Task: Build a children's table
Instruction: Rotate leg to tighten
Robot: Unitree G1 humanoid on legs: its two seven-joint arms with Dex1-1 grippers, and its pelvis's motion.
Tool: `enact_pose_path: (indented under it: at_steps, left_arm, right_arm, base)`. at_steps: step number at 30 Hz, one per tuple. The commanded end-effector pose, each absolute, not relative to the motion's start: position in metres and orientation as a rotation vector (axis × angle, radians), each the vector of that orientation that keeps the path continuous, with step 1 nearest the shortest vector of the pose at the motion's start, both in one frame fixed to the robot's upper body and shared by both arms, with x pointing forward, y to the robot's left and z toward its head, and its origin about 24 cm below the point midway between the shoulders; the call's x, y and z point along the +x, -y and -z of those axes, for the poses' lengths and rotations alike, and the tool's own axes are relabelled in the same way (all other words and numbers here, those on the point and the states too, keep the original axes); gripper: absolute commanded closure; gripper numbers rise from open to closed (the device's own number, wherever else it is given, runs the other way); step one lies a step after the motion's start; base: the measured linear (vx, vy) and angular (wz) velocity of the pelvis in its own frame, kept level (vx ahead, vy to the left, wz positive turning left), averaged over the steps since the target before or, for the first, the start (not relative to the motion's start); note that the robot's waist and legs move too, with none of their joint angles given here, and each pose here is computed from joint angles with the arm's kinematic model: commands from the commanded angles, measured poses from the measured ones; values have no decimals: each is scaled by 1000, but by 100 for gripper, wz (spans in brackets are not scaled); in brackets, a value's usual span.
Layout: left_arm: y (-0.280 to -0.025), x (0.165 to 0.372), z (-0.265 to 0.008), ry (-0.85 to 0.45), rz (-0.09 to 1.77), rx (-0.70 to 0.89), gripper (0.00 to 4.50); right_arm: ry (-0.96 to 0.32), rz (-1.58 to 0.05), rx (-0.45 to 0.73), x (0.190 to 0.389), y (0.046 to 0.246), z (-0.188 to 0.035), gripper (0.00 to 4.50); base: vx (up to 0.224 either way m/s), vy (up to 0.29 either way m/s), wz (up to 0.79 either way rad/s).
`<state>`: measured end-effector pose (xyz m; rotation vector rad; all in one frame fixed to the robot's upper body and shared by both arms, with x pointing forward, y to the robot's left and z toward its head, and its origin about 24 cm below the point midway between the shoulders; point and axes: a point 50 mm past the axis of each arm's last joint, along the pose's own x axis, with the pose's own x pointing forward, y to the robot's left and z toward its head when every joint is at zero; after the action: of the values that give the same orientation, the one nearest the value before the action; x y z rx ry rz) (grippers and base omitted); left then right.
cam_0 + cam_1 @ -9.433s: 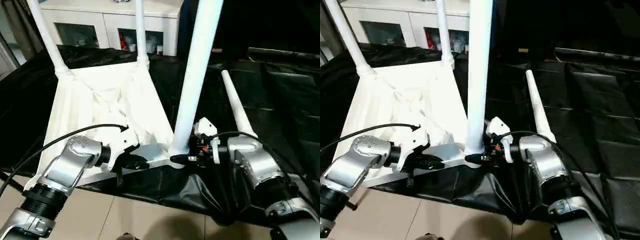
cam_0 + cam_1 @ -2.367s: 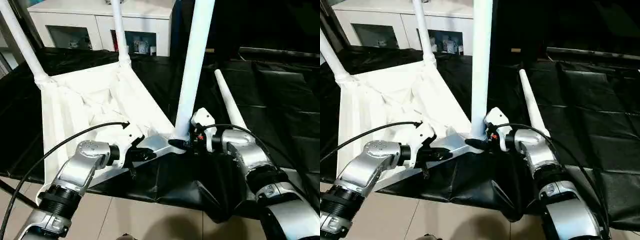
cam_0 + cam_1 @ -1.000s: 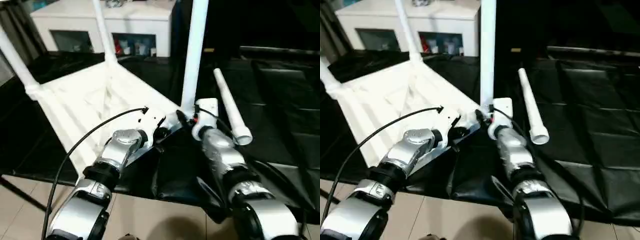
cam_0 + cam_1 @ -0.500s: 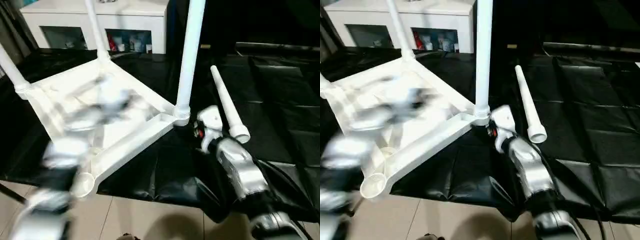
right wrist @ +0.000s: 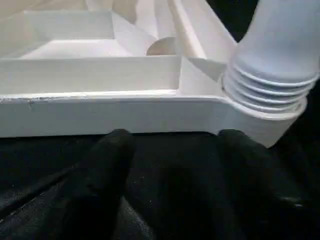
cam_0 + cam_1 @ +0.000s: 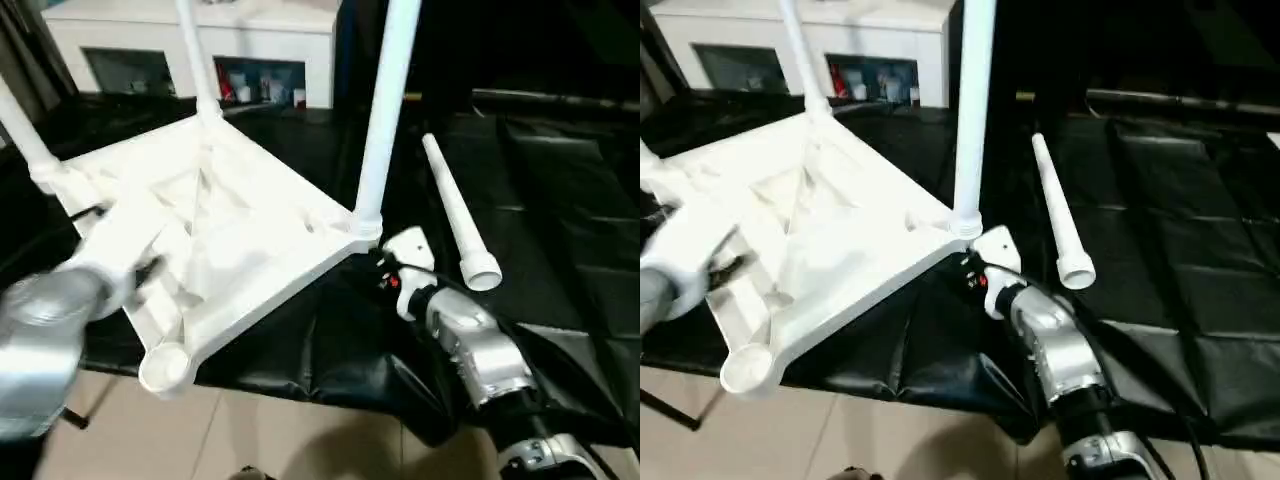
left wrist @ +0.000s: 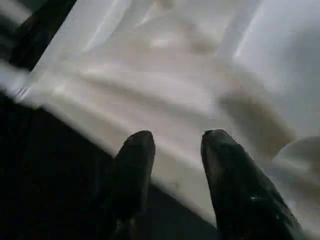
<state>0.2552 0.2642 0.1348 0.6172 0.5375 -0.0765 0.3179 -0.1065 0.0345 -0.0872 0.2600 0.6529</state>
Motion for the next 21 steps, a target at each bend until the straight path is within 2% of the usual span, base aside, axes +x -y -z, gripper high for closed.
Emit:
enact_pose_path:
  at_steps: [1, 2, 4, 6, 8, 9, 12, 13, 14, 16, 21]
  left_arm:
    - [-278, 247, -147, -555, 5, 644, 304]
    - [-279, 247, -147, -558, 1, 647, 307]
    - [-288, 242, -150, -584, -31, 657, 346]
    - [-301, 233, -152, -641, -92, 685, 354]
    - [-303, 228, -148, -680, -98, 676, 376]
    - [-304, 226, -144, -702, -95, 671, 392]
    - [-298, 223, -117, -778, -19, 623, 402]
    - [-298, 223, -117, -778, -18, 623, 407]
    - [-292, 224, -106, -787, 29, 599, 436]
    - [-283, 226, -89, -797, 100, 546, 443]
    - [-271, 228, -75, -797, 167, 487, 450]
  right_arm:
    - [-274, -659, -92, 319, 103, -34, 205]
    - [-275, -660, -92, 319, 102, -34, 212]
    - [-277, -666, -94, 319, 101, -34, 223]
    - [-283, -673, -96, 319, 99, -34, 249]
    - [-288, -675, -97, 320, 98, -34, 261]
    - [-291, -677, -97, 320, 98, -34, 281]
    - [-301, -696, -114, 322, 92, -31, 301]
    - [-301, -696, -114, 322, 92, -31, 301]
    - [-299, -699, -113, 325, 89, -32, 322]
    - [-291, -701, -108, 329, 84, -34, 332]
    - [-284, -711, -106, 332, 77, -36, 377]
  base:
    - [0, 0, 0]
    - [0, 0, 0]
    - [0, 0, 0]
    - [0, 0, 0]
    - [0, 0, 0]
    - [0, 0, 0]
    - [0, 0, 0]
    - [0, 0, 0]
    - [0, 0, 0]
    - [0, 0, 0]
    - [0, 0, 0]
